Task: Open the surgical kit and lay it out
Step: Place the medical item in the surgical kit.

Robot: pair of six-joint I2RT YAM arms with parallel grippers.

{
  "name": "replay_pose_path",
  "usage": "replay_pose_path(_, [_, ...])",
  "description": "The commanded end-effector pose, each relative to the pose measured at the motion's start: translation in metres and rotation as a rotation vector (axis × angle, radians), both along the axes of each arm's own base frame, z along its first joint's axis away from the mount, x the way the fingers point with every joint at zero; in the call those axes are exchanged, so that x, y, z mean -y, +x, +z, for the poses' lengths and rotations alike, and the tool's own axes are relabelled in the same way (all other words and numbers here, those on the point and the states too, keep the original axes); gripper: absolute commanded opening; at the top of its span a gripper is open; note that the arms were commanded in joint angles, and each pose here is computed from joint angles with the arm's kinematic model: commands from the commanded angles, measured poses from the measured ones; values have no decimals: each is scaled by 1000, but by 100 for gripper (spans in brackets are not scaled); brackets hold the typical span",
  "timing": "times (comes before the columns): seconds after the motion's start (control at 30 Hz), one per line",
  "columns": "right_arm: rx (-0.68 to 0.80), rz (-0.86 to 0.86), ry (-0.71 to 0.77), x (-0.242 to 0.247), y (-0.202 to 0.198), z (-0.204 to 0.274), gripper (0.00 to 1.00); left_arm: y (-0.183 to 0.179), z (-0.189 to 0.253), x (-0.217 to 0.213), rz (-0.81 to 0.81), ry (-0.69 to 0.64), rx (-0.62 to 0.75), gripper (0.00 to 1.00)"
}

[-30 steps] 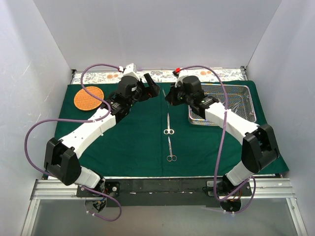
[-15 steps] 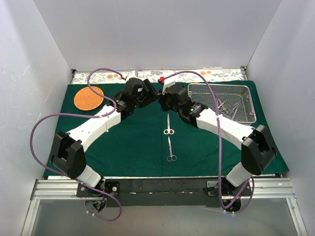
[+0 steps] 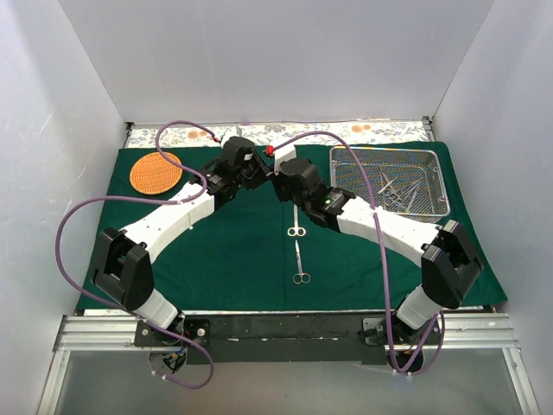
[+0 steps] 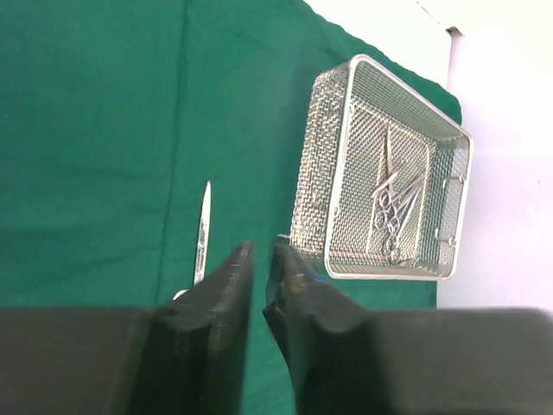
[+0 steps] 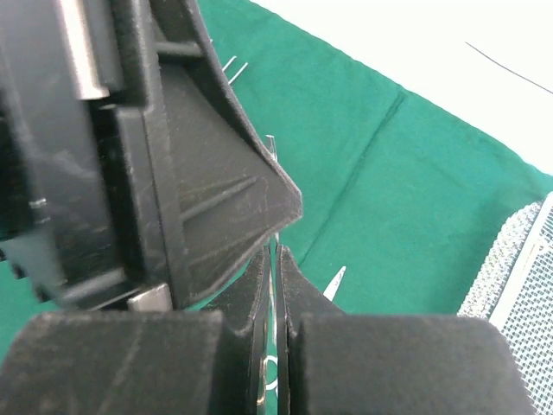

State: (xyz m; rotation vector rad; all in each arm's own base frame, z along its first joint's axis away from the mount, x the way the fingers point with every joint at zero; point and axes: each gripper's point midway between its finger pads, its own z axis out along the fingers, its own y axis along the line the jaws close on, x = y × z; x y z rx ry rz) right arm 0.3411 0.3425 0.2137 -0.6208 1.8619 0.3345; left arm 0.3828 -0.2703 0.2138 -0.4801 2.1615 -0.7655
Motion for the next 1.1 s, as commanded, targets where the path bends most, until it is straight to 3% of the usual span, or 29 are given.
replay_pose_path(0.0, [76, 3, 2, -10, 1, 9, 1, 1, 12, 5, -7, -20, 11, 12])
replay_pose_path(0.03, [76, 6, 1, -12, -1, 8, 1, 1, 13, 5, -8, -20, 10, 4])
replay_pose_path(0.1, [90, 17, -23, -12, -2, 6, 1, 0, 12, 5, -9, -17, 7, 0])
replay_pose_path(0.2, [79, 36, -24, -13, -5, 3, 5, 0, 13, 3, -13, -7, 15, 0])
replay_pose_path(0.23, [76, 39, -14, -13, -6, 5, 9, 0, 13, 3, -17, -3, 20, 0])
replay_pose_path(0.37, [66, 65, 3, -11, -15, 12, 43, 8, 11, -10, -71, 76, 82, 0])
replay_pose_path(0.47, [62, 39, -17, 4, -19, 11, 59, 21, 11, -22, -124, 112, 125, 0])
replay_pose_path(0.53, [48, 6, -25, 15, -22, 9, 63, 30, 6, -28, -188, 146, 146, 0])
replay_pose_path(0.67, [-35, -49, -59, 45, -28, -13, 81, 54, -7, -48, -276, 209, 158, 0])
replay_pose_path(0.8, [-126, -116, -20, 81, -28, -28, 89, 67, -37, -43, -411, 273, 130, 0])
replay_pose_path(1.07, [-224, -201, 31, 130, -20, -46, 91, 113, -89, -38, -530, 371, 99, 0])
